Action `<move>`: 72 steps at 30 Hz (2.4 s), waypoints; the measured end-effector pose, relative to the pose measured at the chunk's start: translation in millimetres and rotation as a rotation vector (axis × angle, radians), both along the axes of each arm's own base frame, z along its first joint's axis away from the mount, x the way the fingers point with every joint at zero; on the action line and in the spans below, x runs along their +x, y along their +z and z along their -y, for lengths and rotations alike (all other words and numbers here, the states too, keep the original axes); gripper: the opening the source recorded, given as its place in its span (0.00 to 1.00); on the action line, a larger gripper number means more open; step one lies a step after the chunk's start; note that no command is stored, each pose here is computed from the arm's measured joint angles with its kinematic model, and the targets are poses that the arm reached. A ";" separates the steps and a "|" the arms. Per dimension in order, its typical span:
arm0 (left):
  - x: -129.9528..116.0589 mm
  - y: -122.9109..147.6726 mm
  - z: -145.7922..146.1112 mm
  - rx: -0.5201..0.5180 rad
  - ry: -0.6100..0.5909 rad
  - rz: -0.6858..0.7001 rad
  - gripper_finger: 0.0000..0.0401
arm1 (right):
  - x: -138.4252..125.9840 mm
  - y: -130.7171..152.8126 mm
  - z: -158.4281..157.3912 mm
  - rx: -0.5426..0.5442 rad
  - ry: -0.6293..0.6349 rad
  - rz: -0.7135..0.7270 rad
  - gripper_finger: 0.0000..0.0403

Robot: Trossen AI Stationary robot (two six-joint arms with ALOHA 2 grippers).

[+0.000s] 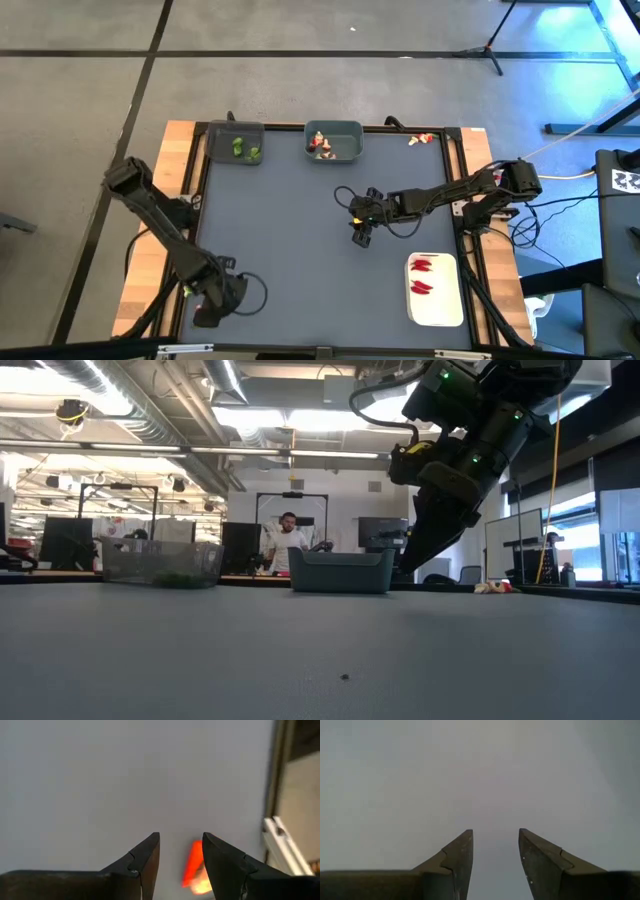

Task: Sort produce into baskets
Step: Put the orange chili pepper into the white bin

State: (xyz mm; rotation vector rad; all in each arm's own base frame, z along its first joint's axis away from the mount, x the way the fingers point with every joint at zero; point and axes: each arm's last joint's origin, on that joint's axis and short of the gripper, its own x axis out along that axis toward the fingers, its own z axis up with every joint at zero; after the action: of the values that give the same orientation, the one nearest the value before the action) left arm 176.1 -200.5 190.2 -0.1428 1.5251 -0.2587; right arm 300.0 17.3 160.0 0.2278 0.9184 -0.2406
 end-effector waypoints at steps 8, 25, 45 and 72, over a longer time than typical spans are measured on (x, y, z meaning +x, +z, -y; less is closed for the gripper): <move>-17.4 -24.9 28.0 0.021 -0.110 -0.075 0.36 | 0.1 0.1 0.0 0.000 0.000 0.001 0.39; -25.0 -46.3 39.1 0.079 -0.174 -0.116 0.17 | 0.1 0.1 0.0 0.000 0.000 0.001 0.39; 24.6 -5.1 -28.6 0.102 -0.116 0.059 0.05 | 0.9 0.6 -0.3 0.009 0.005 0.010 0.39; 93.5 95.5 -162.6 0.120 0.351 0.938 0.08 | 37.5 55.8 -7.7 0.077 0.183 0.699 0.39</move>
State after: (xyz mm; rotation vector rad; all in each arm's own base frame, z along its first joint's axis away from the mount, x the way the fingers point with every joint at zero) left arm 269.6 -37.9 285.6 -0.1600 0.5637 0.0577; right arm 337.5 24.9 215.8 0.2733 0.2509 0.0502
